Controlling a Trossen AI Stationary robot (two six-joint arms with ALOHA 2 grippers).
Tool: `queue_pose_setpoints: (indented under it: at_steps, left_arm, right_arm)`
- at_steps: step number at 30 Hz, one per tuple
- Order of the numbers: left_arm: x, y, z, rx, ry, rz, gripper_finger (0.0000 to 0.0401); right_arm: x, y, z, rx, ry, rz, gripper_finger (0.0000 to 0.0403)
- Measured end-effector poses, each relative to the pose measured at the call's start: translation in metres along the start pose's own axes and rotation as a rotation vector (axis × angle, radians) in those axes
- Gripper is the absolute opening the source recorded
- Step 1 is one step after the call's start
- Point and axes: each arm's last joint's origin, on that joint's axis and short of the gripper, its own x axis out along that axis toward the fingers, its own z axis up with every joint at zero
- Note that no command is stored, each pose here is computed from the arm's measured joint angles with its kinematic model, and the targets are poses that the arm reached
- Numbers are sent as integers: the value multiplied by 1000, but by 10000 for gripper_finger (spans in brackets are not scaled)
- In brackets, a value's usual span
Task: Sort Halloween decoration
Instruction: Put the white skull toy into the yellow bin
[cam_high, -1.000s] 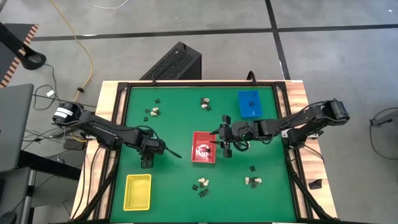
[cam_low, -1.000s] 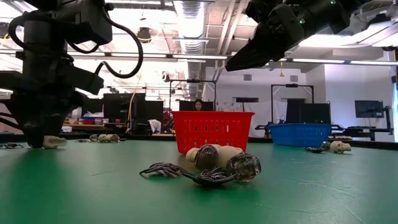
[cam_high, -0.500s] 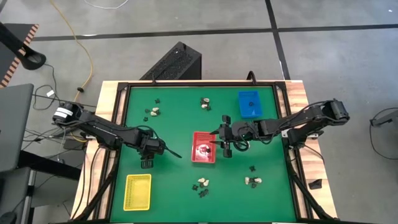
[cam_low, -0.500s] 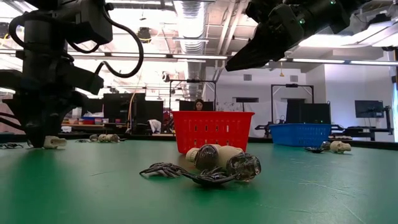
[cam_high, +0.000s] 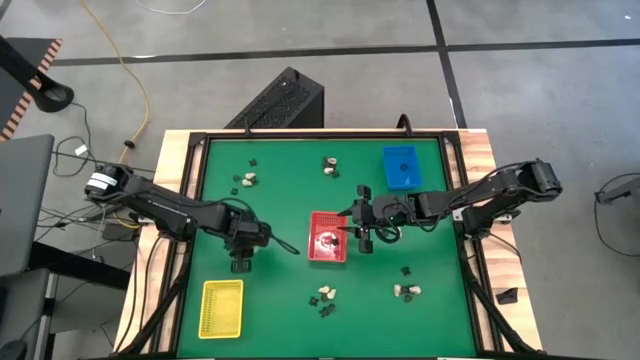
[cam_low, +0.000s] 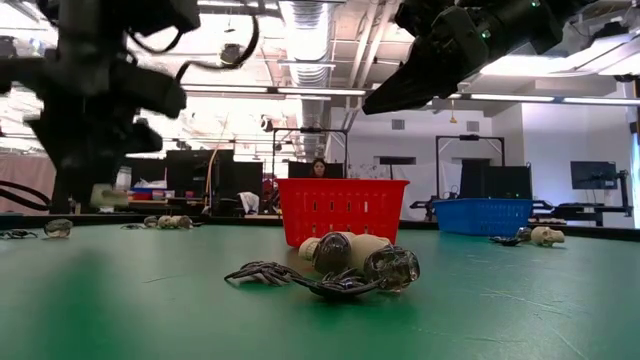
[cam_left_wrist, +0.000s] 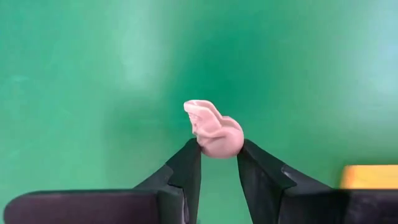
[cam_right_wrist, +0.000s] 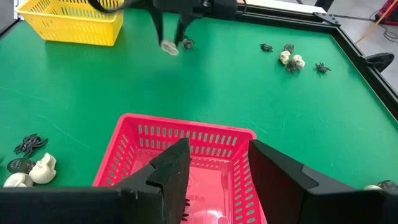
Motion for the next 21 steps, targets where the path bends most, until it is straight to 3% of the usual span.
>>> queue_pose_setpoints:
  at_steps: [6, 11, 17, 21]
  left_arm:
    - [-19, -29, 4, -85, 73, -257, 87]
    - [-35, -64, -10, -146, 61, -341, 87]
    - [-49, -97, -37, -323, 33, -311, 87]
    - [-46, -110, -49, -358, 35, -278, 87]
  right_arm:
    - [0, 0, 0, 0, 0, 0, 194]
    - [0, 0, -1, -1, 8, 0, 194]
    - [0, 0, -2, -3, 18, 1, 194]
    - [0, 0, -2, -3, 18, 1, 194]
